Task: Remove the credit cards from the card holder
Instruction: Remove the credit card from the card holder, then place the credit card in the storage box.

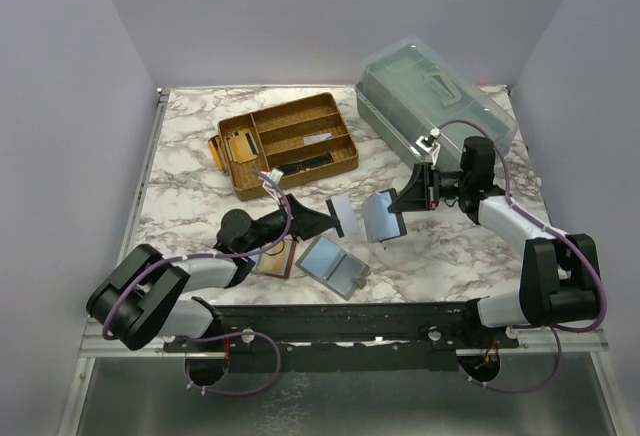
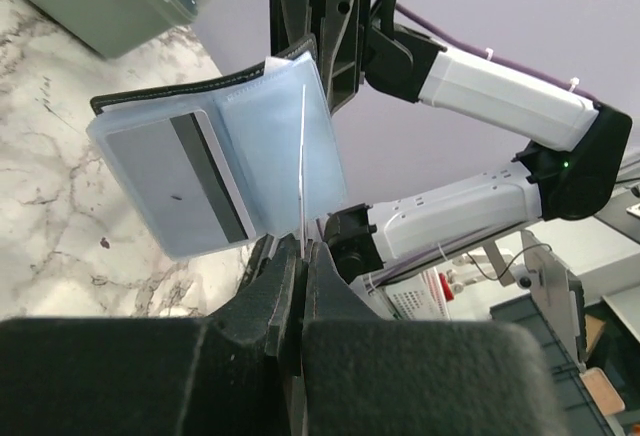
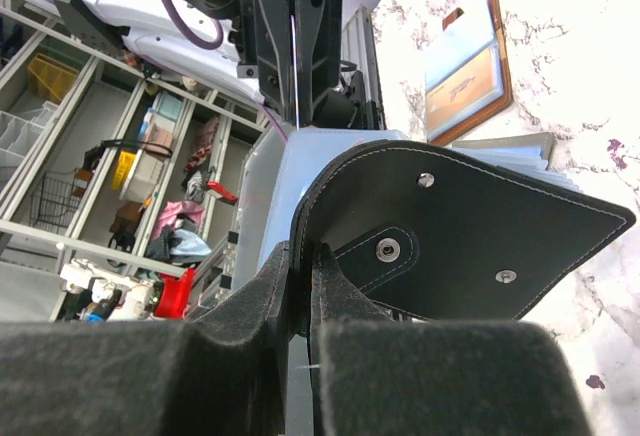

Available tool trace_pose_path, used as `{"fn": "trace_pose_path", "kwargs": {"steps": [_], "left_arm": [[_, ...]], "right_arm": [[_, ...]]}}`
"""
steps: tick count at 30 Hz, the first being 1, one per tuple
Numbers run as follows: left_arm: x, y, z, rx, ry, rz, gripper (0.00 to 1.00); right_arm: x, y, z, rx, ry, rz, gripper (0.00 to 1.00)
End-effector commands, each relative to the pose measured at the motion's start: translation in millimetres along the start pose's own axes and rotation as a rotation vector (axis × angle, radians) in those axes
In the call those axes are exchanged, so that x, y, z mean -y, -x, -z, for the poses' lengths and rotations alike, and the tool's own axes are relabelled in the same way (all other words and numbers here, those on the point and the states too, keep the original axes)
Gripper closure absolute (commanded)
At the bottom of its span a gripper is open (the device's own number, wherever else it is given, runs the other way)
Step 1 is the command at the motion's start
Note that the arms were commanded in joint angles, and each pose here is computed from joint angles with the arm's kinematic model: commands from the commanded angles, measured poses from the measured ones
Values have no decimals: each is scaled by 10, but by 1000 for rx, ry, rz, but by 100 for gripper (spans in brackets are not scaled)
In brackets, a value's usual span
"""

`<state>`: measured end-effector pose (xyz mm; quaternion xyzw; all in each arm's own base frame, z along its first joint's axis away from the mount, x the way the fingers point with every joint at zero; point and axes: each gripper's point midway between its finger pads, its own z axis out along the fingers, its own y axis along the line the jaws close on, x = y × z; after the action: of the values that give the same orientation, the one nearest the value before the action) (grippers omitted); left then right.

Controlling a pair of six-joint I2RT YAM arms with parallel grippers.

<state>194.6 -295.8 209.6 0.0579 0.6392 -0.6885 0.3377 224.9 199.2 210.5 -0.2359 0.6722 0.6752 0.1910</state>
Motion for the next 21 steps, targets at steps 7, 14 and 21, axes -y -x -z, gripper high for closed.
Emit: {"fn": "trace_pose_path", "kwargs": {"steps": [7, 14, 21], "left_arm": [[-205, 198, 221, 25, 131, -32, 100], [-497, 588, 362, 70, 311, -74, 100], [-697, 970, 449, 112, 408, -92, 100]], "right_arm": [[139, -1, 18, 15, -39, 7, 100], [142, -15, 19, 11, -31, 7, 100], [159, -20, 19, 8, -25, 5, 100]]}}
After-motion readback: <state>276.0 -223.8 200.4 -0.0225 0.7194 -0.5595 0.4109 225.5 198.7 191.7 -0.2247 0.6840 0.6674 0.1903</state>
